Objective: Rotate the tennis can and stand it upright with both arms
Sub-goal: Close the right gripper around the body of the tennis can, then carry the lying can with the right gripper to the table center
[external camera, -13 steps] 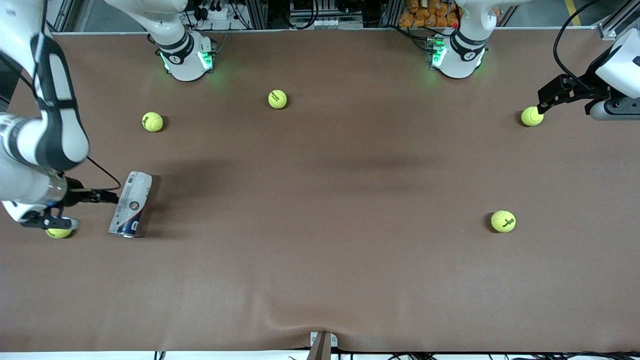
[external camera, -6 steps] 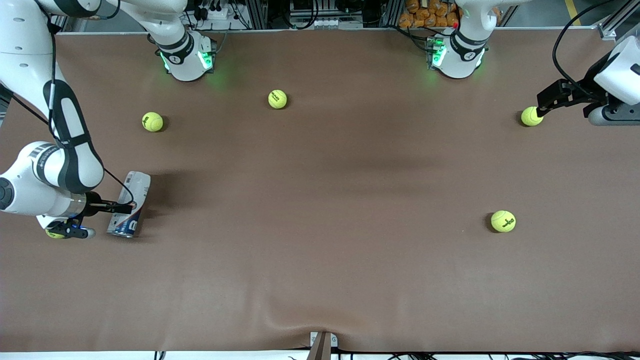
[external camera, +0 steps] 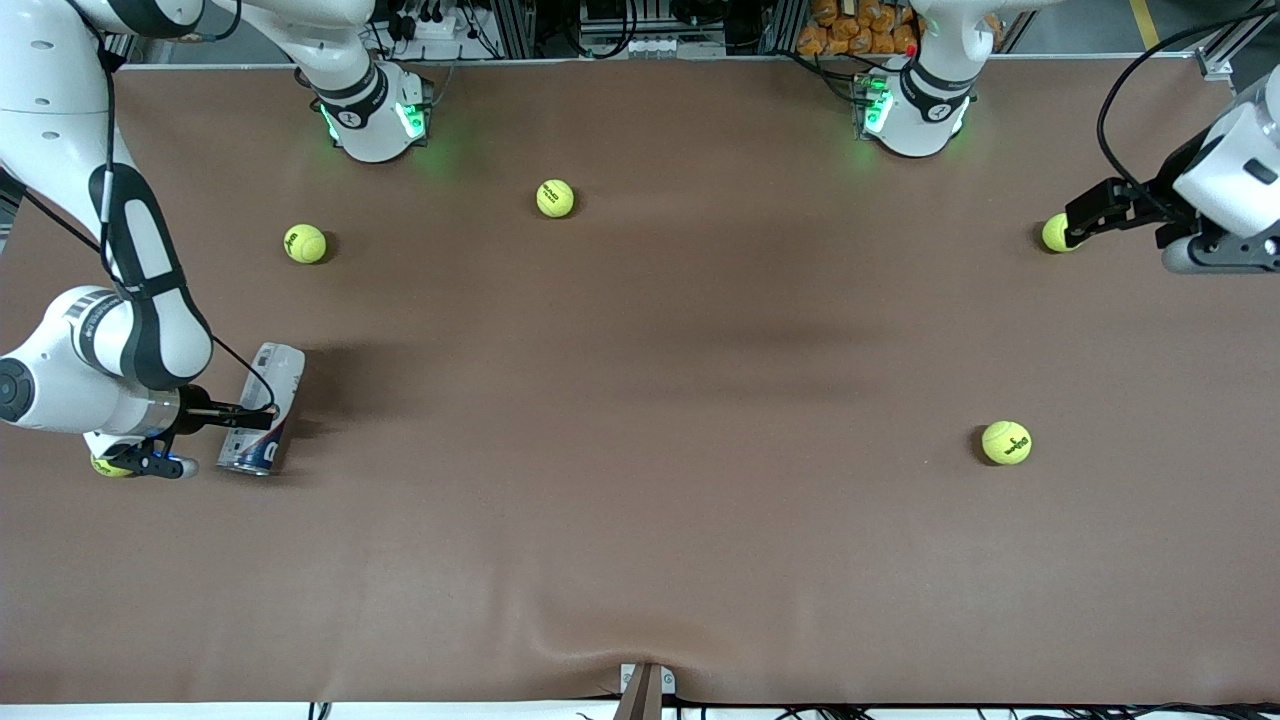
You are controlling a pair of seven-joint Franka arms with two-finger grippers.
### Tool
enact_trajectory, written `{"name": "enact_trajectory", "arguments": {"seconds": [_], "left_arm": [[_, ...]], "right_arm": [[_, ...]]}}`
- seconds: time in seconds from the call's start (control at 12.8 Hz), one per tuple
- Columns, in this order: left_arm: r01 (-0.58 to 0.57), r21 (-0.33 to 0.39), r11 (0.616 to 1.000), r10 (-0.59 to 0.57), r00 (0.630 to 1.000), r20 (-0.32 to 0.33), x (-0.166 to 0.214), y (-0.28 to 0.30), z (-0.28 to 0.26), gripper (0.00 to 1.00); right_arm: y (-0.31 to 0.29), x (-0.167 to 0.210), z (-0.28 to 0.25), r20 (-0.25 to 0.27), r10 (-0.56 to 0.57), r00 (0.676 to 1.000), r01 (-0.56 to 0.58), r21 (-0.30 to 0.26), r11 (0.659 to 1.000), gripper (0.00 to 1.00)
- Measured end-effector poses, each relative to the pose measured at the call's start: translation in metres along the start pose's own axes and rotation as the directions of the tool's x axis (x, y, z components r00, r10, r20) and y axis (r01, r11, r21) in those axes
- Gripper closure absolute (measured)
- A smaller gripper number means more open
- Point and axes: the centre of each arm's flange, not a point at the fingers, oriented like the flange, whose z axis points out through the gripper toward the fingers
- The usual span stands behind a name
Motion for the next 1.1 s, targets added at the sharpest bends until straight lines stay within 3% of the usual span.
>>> {"name": "enact_trajectory", "arguments": {"seconds": [0.24, 0.71, 0.94, 1.1], "left_arm": [[-0.001, -0.003, 1.000, 0.001, 1.000, 0.014, 0.008, 0.000, 0.011, 0.00], [-0.001, -0.005, 1.000, 0.001, 1.000, 0.029, 0.013, -0.001, 0.019, 0.00], [-0.001, -0.005, 1.000, 0.002, 1.000, 0.031, 0.014, -0.001, 0.020, 0.00], [-0.001, -0.005, 1.000, 0.002, 0.999, 0.032, 0.014, -0.001, 0.020, 0.00]], "right_arm": [[-0.010, 0.000, 0.004, 0.003, 0.009, 1.000, -0.009, 0.032, 0.999, 0.00], [-0.011, -0.002, 0.033, 0.052, 0.008, 0.999, -0.010, 0.034, 0.999, 0.00], [-0.025, 0.000, 0.032, 0.049, -0.017, 0.999, 0.015, 0.030, 0.999, 0.31], [-0.040, 0.002, 0.027, 0.047, -0.059, 0.997, 0.057, 0.028, 0.998, 0.34]]}}
